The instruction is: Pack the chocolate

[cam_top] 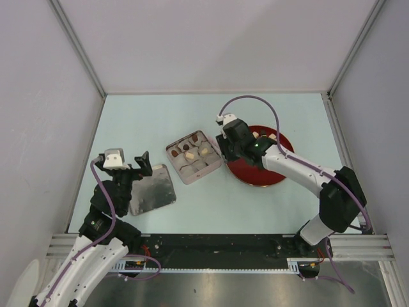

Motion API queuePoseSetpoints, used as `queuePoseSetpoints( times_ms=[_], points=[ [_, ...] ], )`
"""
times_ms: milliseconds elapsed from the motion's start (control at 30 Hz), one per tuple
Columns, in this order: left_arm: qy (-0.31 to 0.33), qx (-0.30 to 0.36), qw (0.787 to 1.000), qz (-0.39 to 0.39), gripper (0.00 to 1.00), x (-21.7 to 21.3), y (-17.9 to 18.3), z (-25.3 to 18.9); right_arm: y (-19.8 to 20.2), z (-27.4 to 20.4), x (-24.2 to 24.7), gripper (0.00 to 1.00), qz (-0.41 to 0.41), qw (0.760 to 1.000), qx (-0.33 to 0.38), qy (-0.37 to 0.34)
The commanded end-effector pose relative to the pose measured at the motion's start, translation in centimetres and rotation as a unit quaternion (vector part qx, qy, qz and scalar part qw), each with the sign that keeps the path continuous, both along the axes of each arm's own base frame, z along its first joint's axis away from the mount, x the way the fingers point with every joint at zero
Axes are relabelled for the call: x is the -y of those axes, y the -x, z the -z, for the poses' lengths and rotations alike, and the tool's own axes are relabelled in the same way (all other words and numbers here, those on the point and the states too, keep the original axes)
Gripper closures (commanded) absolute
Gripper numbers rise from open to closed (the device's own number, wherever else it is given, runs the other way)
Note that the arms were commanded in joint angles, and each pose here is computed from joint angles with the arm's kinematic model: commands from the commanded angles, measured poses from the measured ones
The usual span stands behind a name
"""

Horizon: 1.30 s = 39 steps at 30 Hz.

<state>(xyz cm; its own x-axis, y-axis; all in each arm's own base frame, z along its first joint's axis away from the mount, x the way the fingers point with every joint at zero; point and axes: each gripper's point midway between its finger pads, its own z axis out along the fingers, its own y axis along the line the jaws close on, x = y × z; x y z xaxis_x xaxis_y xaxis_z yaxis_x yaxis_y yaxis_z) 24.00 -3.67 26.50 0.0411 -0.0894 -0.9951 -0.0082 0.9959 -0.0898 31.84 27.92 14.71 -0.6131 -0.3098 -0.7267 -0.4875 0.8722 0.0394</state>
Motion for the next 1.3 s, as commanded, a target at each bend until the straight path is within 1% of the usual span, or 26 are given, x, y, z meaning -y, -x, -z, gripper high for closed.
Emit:
queuePoseSetpoints(
  times_ms=[0, 167, 400, 433, 733, 833, 967, 1267],
  points=[
    [-0.004, 0.015, 1.0, 0.0, 0.0, -0.1, -0.1, -0.6, -0.6, -1.8, 4.4, 0.55, 0.074, 0.997, 0.005, 0.0],
    [-0.003, 0.017, 1.0, 0.003, 0.0, 0.0, -0.1, -0.7, -0.2, -0.6, 8.4, 0.55, 0.136, 0.99, -0.027, 0.005],
    [0.0, 0.022, 1.0, 0.006, 0.0, 0.1, 0.0, -0.8, 0.4, 1.6, 14.1, 0.55, 0.229, 0.971, -0.065, 0.001],
    [0.0, 0.022, 1.0, 0.007, 0.01, 0.1, 0.0, -0.8, 0.8, 2.2, 14.7, 0.55, 0.236, 0.969, -0.075, 0.001],
    [0.0, 0.025, 1.0, 0.012, 0.0, 0.2, 0.0, -0.8, 0.7, 3.5, 19.8, 0.56, 0.312, 0.945, -0.098, 0.003],
    [0.001, 0.026, 1.0, 0.012, 0.0, 0.2, 0.1, -0.9, 0.5, 3.8, 20.8, 0.56, 0.32, 0.942, -0.1, 0.009],
    [0.0, 0.026, 1.0, 0.012, 0.0, 0.2, 0.1, -0.9, -0.1, 3.9, 21.7, 0.55, 0.317, 0.943, -0.097, 0.011],
    [0.0, 0.027, 1.0, 0.012, 0.0, 0.2, 0.1, -0.9, -1.4, 4.6, 22.5, 0.55, 0.288, 0.952, -0.103, -0.003]
  ],
)
